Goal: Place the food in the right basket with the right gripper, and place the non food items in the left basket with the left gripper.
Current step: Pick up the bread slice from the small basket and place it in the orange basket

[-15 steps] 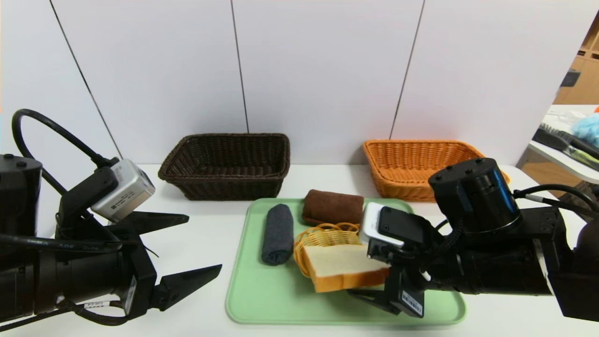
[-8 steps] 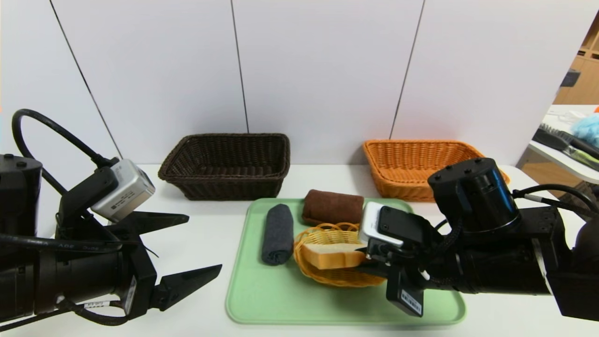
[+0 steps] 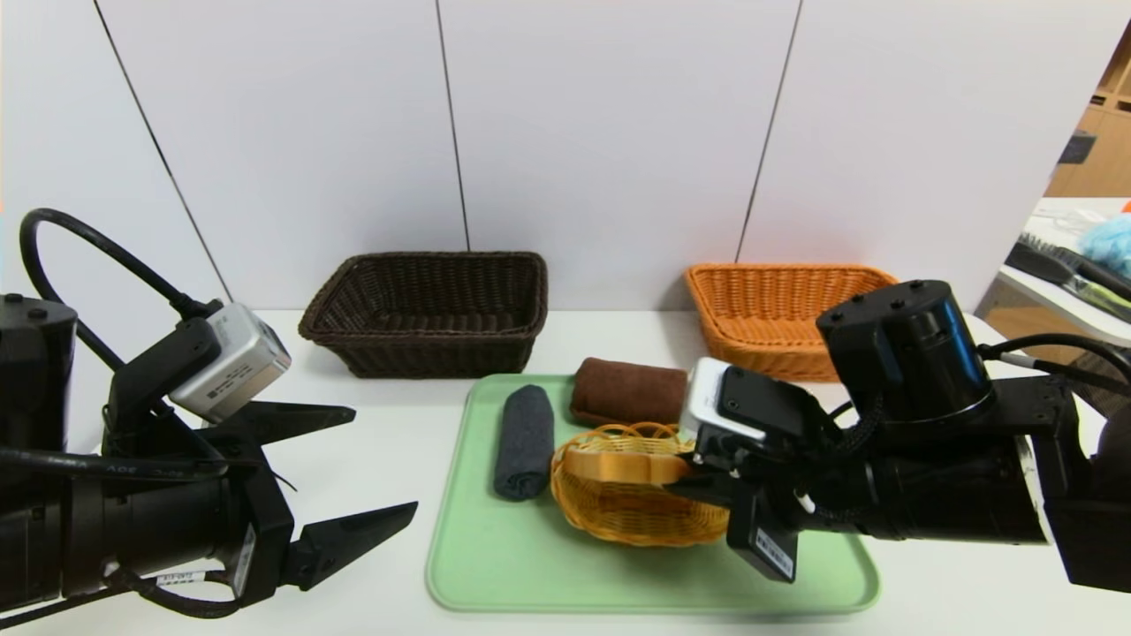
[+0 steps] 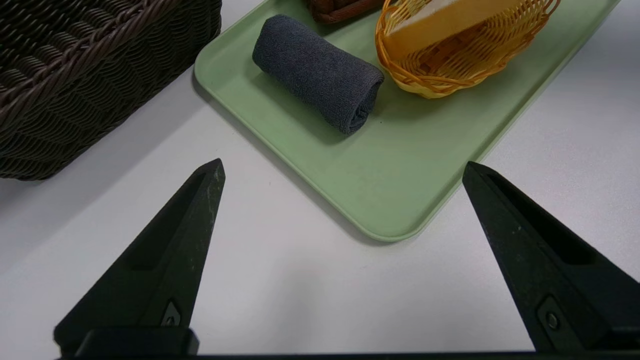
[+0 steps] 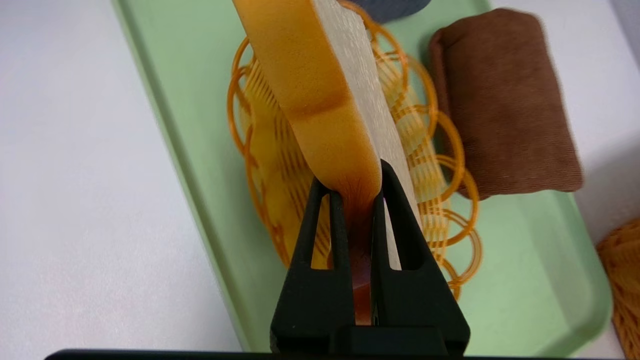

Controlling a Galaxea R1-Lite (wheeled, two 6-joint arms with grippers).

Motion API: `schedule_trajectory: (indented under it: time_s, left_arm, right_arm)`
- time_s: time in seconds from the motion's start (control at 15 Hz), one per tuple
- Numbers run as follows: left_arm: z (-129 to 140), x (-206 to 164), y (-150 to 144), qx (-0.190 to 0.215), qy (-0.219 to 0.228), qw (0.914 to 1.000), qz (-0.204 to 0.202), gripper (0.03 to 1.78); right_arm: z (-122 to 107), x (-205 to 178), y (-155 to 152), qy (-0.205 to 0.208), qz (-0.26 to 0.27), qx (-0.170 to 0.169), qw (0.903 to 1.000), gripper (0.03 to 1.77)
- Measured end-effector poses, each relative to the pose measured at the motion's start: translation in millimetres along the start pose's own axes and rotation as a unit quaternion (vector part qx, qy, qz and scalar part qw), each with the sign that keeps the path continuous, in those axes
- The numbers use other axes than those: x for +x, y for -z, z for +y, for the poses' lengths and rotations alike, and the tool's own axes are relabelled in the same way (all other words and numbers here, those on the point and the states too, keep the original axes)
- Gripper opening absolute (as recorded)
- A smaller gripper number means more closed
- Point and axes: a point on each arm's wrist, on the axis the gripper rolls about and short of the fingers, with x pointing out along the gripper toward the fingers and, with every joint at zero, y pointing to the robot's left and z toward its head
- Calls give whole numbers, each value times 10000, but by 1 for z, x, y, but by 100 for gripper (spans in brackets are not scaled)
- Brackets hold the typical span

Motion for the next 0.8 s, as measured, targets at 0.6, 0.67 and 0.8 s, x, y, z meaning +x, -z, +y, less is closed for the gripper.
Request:
schedule_trajectory:
  time_s: [0.6, 0.67, 0.8]
  left_arm:
    - [1, 0, -2, 24, -26, 9999, -131, 169]
    - [1, 0, -3, 24, -28, 9999, -133, 169]
    - [1, 0, -4, 34, -36, 9998, -167, 169]
  right_arm:
    - [-49, -55, -13, 1425, -211, 557, 9880, 15]
    - [-57, -63, -12, 1579, -175, 632, 9853, 15]
    - [-73, -76, -10, 1910, -132, 750, 9786, 15]
